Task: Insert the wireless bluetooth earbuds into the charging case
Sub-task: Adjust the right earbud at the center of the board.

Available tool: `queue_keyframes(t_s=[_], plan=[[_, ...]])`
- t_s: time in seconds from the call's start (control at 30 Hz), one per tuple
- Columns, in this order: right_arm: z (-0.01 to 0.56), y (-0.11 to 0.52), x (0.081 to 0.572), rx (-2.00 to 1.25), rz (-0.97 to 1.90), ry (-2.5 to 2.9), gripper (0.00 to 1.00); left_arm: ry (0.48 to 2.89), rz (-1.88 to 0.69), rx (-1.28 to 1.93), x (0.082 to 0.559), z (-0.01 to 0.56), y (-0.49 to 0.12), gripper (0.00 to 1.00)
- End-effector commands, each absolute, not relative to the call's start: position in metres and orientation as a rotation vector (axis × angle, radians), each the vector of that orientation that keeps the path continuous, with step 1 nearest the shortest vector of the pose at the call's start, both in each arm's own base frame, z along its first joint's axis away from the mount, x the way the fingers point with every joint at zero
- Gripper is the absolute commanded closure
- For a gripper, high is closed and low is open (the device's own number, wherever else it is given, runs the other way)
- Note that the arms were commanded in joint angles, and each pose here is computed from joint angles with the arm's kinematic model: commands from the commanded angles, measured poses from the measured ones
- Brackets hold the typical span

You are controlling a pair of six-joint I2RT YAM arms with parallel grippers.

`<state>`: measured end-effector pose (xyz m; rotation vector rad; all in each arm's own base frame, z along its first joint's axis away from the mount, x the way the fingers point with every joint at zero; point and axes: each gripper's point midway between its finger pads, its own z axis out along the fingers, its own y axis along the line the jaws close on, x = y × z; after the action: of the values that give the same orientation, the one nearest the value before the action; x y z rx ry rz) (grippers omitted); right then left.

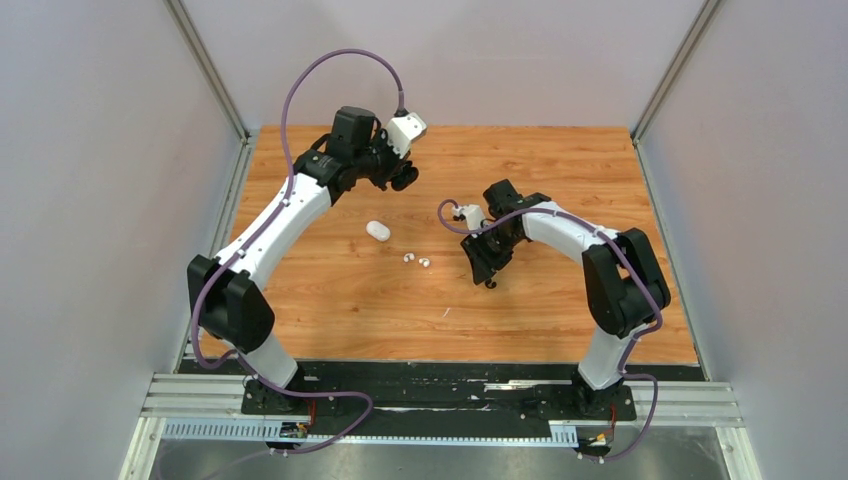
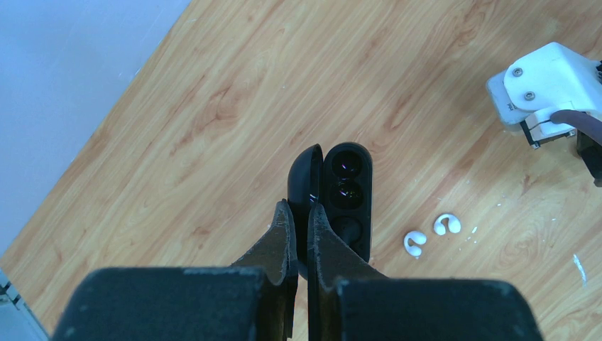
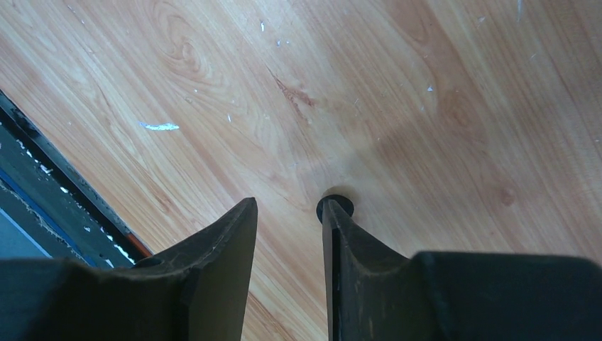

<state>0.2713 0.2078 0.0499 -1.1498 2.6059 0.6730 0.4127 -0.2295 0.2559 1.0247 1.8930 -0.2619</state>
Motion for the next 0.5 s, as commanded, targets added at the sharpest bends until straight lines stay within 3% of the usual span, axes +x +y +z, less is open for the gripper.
queue_keyframes(t_s=[0.0, 0.23, 0.47], plan=[[0.052, 0.215, 0.28, -1.11, 0.651, 2.598, 0.62, 1.817, -0.244, 0.99, 0.41, 0.288, -0.226, 1.0], [0.042, 0.204, 0.28, -1.133, 0.55, 2.619, 0.57, 1.815, -0.239, 0.989, 0.411, 0.288, -0.226, 1.0], [0.039, 0.203, 0.279, -1.135, 0.545, 2.631, 0.62, 1.815, -0.23, 0.992, 0.412, 0.288, -0.225, 1.0]])
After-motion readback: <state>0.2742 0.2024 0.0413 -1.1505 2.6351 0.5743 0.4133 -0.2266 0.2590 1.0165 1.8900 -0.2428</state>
